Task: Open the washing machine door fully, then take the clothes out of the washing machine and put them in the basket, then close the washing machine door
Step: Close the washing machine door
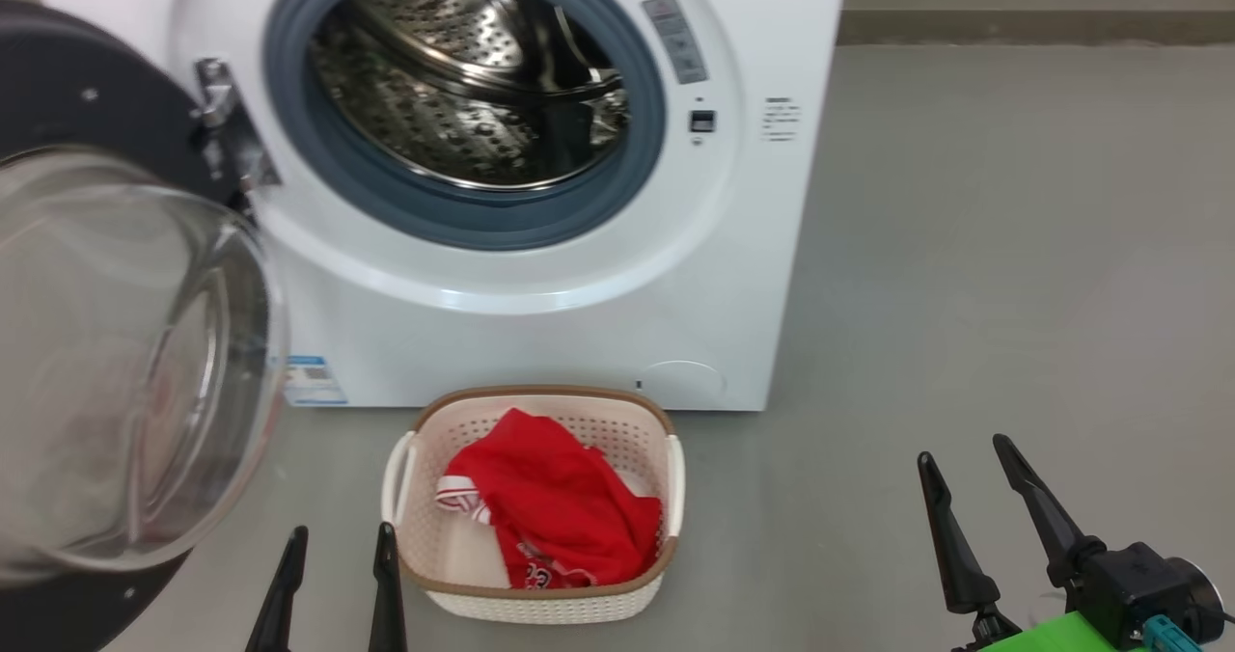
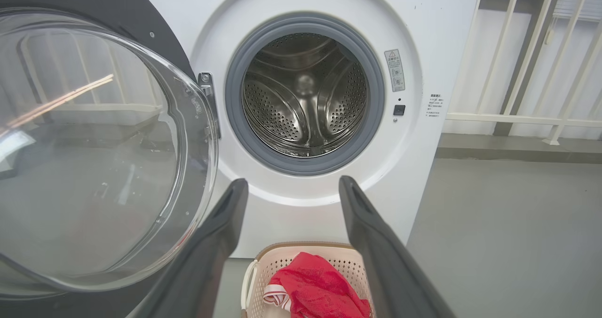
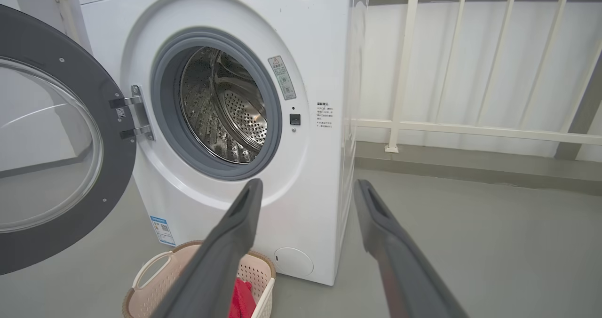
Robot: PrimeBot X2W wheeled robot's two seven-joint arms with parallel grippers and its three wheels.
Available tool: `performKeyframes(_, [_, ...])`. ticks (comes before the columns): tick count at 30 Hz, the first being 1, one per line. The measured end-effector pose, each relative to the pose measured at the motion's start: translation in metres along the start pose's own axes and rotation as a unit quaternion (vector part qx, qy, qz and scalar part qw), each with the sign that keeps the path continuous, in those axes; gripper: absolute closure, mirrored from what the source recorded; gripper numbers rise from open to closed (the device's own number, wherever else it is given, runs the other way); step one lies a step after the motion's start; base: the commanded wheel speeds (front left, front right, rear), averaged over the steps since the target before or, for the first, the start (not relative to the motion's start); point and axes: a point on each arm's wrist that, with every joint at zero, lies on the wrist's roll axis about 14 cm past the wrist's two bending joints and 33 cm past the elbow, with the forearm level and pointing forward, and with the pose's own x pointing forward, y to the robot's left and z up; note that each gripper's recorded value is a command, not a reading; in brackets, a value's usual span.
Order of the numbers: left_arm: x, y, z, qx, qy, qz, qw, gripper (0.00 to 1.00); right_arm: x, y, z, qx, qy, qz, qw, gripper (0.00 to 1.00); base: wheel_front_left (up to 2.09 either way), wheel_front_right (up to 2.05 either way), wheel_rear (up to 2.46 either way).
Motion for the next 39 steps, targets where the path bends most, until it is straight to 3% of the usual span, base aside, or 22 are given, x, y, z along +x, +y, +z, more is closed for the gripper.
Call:
performKeyframes(13, [-0.038,0.062,0.021,0.013,-0.028,0.11,0.994,0.0,0.025,0.067,-0.015,0.009,0.021,0.106,0.994,0.0,0.0,0.0,0.0])
performKeyframes(24, [-0.088,0.113,0.036,0.029,-0.046,0.212,0.976,0.0,0.036,0.133,-0.023,0.018,0.032,0.205,0.978,0.0,0.0,0.0,0.0])
performKeyframes(35, [-0.101,0.121,0.036,0.032,-0.043,0.239,0.97,0.0,0.037,0.144,-0.033,0.02,0.046,0.222,0.974,0.0,0.0,0.0,0.0])
performKeyframes(36, [-0.101,0.121,0.037,0.032,-0.043,0.24,0.969,0.11,0.037,0.145,-0.033,0.02,0.047,0.222,0.974,0.0,0.0,0.0,0.0])
performKeyframes(37, [-0.101,0.121,0.038,0.032,-0.044,0.24,0.969,0.78,0.037,0.145,-0.034,0.02,0.048,0.222,0.974,0.0,0.0,0.0,0.0])
performKeyframes(38, [-0.101,0.121,0.038,0.032,-0.045,0.24,0.969,1.0,0.037,0.145,-0.034,0.02,0.048,0.222,0.974,0.0,0.0,0.0,0.0])
performKeyframes(39, [-0.101,0.121,0.039,0.032,-0.047,0.24,0.969,1.0,0.037,0.145,-0.034,0.02,0.048,0.222,0.974,0.0,0.0,0.0,0.0])
